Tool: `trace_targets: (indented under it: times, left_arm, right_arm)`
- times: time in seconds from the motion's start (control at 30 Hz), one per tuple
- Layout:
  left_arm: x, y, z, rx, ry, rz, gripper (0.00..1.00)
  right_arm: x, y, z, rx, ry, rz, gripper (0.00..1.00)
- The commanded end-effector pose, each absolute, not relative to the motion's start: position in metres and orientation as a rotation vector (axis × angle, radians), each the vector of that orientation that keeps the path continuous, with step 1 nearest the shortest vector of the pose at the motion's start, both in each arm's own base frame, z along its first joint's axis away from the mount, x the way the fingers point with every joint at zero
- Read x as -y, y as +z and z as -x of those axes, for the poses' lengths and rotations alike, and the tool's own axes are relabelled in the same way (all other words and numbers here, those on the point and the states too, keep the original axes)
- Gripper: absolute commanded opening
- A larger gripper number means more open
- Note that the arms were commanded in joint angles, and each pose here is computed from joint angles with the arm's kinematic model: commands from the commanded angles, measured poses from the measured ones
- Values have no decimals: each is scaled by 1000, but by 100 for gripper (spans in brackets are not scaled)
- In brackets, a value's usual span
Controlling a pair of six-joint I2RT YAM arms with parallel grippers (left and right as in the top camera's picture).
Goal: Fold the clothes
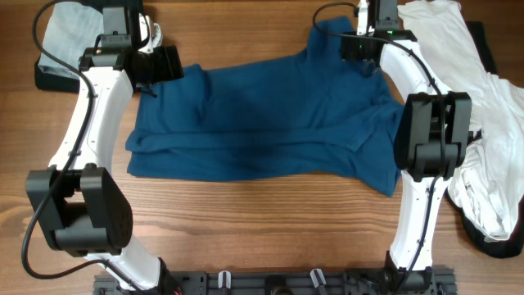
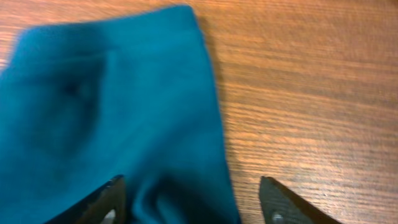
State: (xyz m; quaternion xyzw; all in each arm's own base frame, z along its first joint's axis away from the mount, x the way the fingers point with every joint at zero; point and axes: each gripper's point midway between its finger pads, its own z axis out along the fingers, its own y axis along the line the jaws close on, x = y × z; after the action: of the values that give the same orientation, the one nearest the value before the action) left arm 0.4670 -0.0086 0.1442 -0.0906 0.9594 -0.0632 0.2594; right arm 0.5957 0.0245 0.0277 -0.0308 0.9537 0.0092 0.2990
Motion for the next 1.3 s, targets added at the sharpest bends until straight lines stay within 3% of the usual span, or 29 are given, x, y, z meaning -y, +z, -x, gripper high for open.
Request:
trace_targets:
  times: [0.0, 0.13, 0.2, 0.4, 0.67, 1.0, 1.03, 1.07, 1.1, 1.13, 1.17, 1.27]
  left_arm:
    - [9, 148, -469, -2593, -161, 212, 87]
    - [9, 148, -469, -2593, -161, 212, 87]
    - [9, 148, -469, -2593, -161, 212, 87]
    - [9, 148, -469, -2593, -161, 212, 87]
    - [9, 138, -470, -2613, -160, 214, 85]
    - [9, 131, -487, -2572, -163, 209, 86]
    - [9, 133, -490, -2558, -164, 207, 85]
    - [9, 134, -493, -2547, -164, 206, 86]
    - [9, 137, -496, -2529, -164, 203, 86]
    - [9, 139, -500, -2513, -164, 201, 86]
    - [8, 141, -503, -2496, -159, 201, 86]
    - [5, 146, -512, -2454, -139, 203, 85]
  right_arm:
    - [-16, -1, -593, -2582, -5, 54, 62]
    - [-14, -4, -592, -2589, -7, 50, 43]
    - [-14, -3, -594, -2581, -6, 47, 25]
    - [5, 5, -596, -2562, -63, -93, 4]
    - [55, 29, -600, -2505, -48, -215, 4]
    - [72, 34, -596, -2523, -13, -234, 4]
    - [72, 38, -596, -2525, -14, -229, 5]
    - [72, 42, -597, -2525, -16, -223, 13]
    - [71, 48, -598, -2523, -8, -206, 43]
    - [69, 54, -599, -2518, 3, -187, 66]
    - [66, 61, -600, -2510, 16, -169, 79]
    - [63, 90, -599, -2473, 41, -157, 86]
